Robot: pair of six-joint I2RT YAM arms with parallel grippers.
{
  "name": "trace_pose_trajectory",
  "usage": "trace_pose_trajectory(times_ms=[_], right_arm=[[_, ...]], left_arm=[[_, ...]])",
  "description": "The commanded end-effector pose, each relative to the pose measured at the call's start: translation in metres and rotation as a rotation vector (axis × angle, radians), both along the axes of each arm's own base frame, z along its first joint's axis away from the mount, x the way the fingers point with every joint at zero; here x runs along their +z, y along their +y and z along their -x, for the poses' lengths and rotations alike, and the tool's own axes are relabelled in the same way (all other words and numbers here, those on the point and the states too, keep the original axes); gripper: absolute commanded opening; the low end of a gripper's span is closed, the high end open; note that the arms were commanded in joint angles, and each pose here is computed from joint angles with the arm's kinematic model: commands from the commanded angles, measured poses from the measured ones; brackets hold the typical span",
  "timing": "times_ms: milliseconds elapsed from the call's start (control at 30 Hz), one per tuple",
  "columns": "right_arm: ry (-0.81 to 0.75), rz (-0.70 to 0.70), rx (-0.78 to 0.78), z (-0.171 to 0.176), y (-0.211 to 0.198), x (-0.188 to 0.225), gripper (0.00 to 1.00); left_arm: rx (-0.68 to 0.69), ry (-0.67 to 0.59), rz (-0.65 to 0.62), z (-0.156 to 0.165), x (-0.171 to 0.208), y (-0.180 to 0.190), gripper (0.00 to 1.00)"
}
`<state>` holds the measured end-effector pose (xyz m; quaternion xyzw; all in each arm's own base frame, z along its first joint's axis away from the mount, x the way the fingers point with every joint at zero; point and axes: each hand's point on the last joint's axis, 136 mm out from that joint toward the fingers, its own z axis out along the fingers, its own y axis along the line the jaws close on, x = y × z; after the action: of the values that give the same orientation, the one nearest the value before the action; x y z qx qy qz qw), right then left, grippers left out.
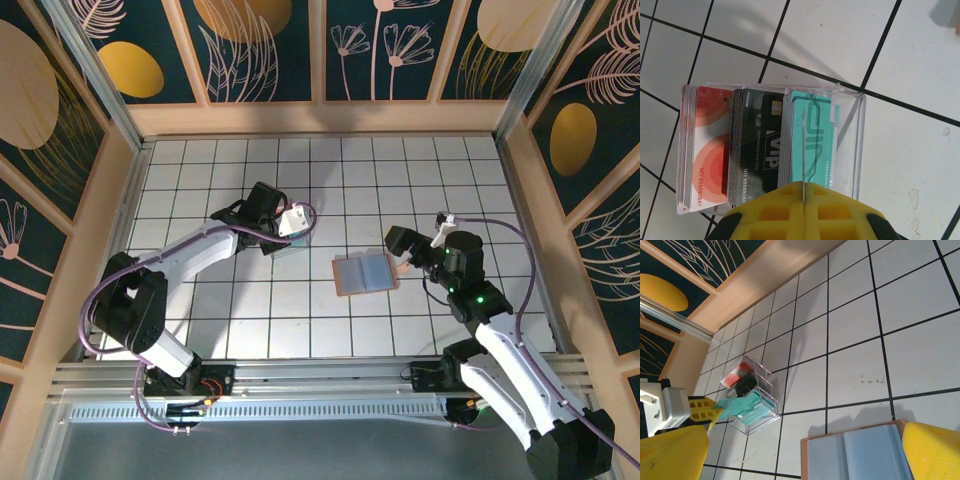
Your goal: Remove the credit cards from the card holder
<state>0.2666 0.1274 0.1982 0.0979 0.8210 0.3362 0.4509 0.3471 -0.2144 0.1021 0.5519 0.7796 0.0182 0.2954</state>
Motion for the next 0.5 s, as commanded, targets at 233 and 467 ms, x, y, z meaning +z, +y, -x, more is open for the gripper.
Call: trace_pose_trajectory(times_ms=[233,467], right_arm=[[-0.047,0.008,-0.018,-0.004,-0.002,0.017,0.99],[-0.05,0.004,-0.022,-0.005,-0.003,0.018,0.99]], left_arm=[[-0.03,0.038,-0.012,-0.01,-0.009,-0.002,0.0],[-0.048,0.064,-0.011,-0.009,-0.015,-0.005,0.0]])
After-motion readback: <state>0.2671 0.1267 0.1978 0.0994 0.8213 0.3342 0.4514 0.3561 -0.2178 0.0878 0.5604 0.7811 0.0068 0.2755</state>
